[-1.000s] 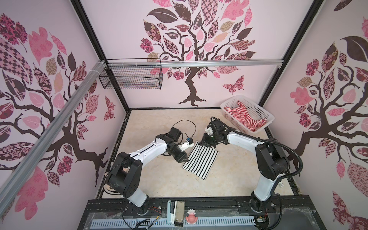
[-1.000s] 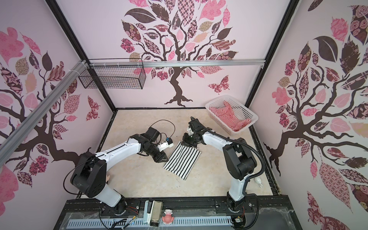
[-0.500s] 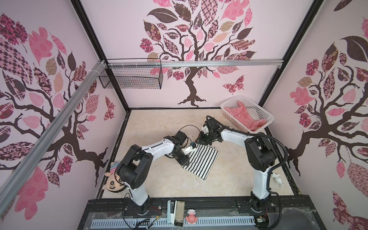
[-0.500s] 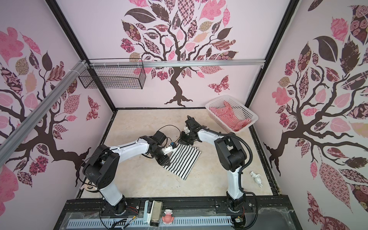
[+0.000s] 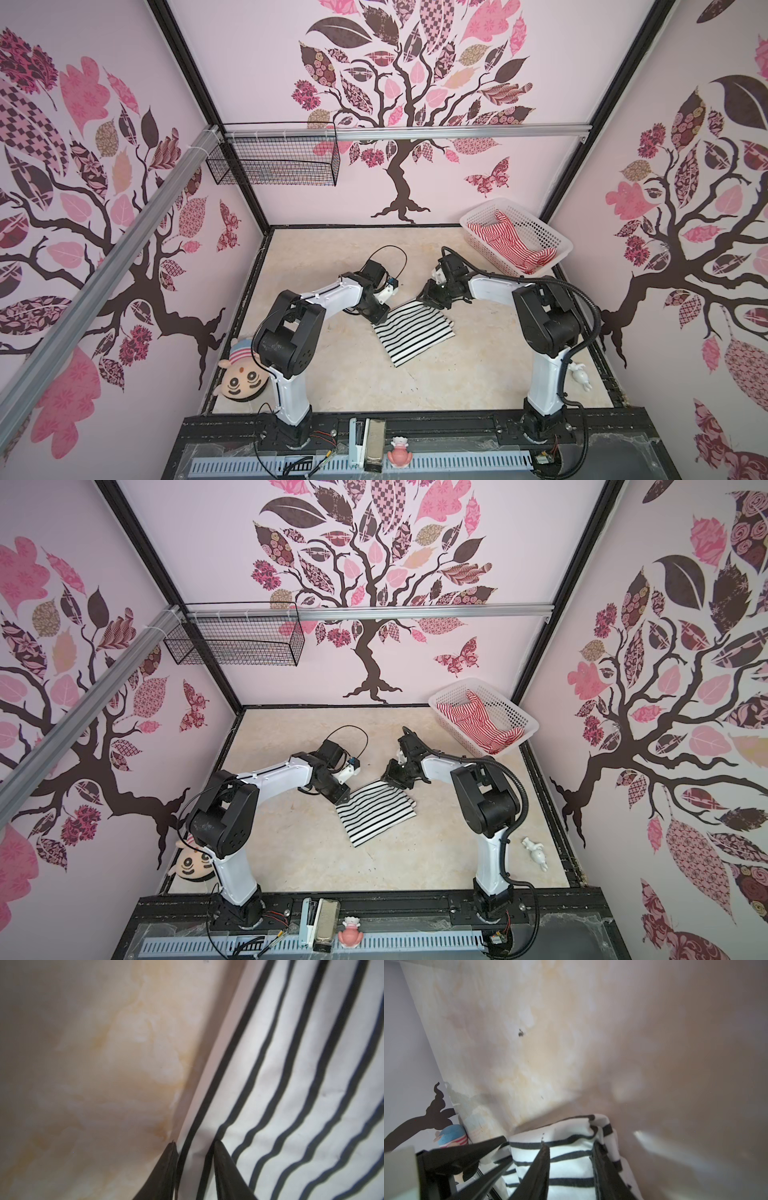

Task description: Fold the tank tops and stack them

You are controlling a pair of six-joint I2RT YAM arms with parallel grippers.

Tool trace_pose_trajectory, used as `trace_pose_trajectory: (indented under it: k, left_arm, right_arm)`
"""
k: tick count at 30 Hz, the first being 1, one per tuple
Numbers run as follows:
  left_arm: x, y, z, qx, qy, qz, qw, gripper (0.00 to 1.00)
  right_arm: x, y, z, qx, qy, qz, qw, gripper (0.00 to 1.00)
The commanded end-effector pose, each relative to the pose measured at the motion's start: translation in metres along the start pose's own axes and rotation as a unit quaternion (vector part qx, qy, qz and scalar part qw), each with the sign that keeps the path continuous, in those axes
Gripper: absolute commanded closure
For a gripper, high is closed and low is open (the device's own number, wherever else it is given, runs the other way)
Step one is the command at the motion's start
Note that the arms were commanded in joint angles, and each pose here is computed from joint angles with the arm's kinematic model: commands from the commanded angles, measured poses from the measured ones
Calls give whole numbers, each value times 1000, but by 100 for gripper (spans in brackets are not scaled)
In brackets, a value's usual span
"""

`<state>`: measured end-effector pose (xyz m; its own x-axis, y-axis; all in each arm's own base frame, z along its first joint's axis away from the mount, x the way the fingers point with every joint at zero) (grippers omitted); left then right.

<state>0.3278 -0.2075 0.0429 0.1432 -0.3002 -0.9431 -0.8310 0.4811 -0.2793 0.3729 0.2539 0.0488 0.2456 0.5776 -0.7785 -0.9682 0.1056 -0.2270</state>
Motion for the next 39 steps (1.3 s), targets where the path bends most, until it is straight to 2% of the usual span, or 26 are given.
trace_pose_trajectory:
  k: [1,5,10,14,17,19,23,29,35,39]
  left_arm:
    - [-32,-21,-16,19,27,-49,998,66]
    - [-48,-19,-52,60,75,-59,994,65]
    - [-31,9,-98,132,111,0,985,66]
    - [-16,27,-111,141,137,44,980,66]
    - [-6,33,-105,140,127,62,980,66]
    - [2,35,-97,138,106,71,982,66]
    - [17,35,-71,133,33,85,987,67]
    - [12,29,-34,99,-10,79,992,67]
    - [4,27,32,75,-89,84,990,67]
    - [-10,31,81,55,-112,88,988,67]
  right_arm:
    - [-38,3,15,-28,24,-40,999,55]
    - [-50,24,25,-40,15,-38,998,58]
    - [-50,51,17,-28,2,-24,999,68]
    - [-49,70,4,-17,1,-15,1000,71]
    - [-44,83,-18,-11,35,-2,999,71]
    - [-38,92,-33,-4,58,12,998,71]
    - [-28,104,-40,2,54,32,998,70]
    - [-59,82,-13,-23,34,-19,999,56]
    - [-75,61,8,-32,24,-51,998,53]
    - [-72,53,13,-31,19,-52,998,53]
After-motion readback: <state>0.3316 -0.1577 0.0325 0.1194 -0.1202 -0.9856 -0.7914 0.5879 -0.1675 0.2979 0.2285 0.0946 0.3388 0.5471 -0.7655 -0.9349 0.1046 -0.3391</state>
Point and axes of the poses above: each gripper's point midway between its finger pads, its own x axis out along the fingers, its own z axis along the line the jaws close on, y = z × x, the point moved 1 cm from there along -x, back along the fingers, and after that the axes turned 10 degrees about -x, right-handed, at the moved point
